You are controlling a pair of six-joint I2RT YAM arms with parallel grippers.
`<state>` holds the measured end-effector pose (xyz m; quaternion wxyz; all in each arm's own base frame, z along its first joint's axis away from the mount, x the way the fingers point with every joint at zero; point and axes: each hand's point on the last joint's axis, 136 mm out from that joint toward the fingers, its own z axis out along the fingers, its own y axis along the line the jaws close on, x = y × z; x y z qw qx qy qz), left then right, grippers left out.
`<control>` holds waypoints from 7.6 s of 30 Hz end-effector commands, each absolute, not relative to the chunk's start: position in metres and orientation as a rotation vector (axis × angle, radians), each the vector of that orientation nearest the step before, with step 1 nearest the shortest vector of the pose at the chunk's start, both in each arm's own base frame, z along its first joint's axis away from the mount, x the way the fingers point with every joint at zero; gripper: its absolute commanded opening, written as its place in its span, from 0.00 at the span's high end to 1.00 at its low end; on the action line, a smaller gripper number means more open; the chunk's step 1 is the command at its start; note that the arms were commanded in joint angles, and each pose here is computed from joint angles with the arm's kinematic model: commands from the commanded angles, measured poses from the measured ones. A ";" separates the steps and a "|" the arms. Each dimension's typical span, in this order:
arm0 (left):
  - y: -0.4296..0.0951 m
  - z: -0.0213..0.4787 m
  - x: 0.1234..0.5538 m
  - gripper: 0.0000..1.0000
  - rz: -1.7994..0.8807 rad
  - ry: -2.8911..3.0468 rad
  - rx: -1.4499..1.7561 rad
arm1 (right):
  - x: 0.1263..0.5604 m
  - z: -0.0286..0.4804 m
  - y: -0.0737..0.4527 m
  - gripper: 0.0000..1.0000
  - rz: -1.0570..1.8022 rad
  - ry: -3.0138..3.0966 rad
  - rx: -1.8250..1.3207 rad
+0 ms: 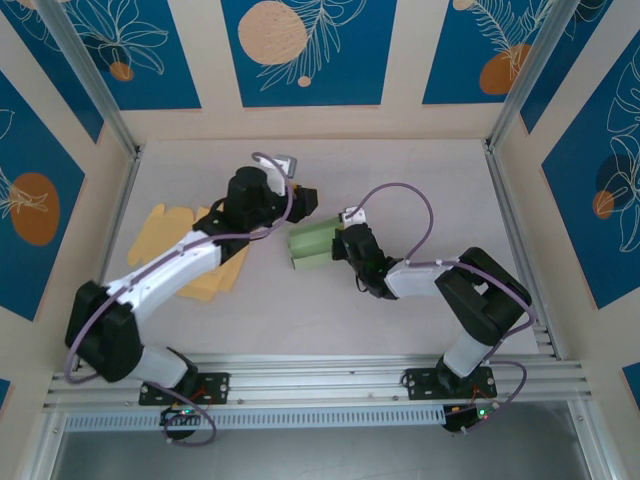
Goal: Fold the paper box
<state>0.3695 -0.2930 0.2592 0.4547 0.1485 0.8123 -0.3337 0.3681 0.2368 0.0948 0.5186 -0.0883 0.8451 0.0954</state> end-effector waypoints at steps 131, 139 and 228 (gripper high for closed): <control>-0.186 -0.018 0.321 0.94 -0.916 2.693 -0.520 | 0.347 0.045 0.273 0.32 1.548 2.701 0.074; -0.195 0.013 0.332 0.82 -0.998 2.598 -0.441 | 0.344 0.066 0.272 0.48 1.603 2.656 0.098; -0.284 0.101 0.242 0.77 -0.631 1.952 1.764 | 0.280 0.135 0.101 0.32 0.724 2.687 0.389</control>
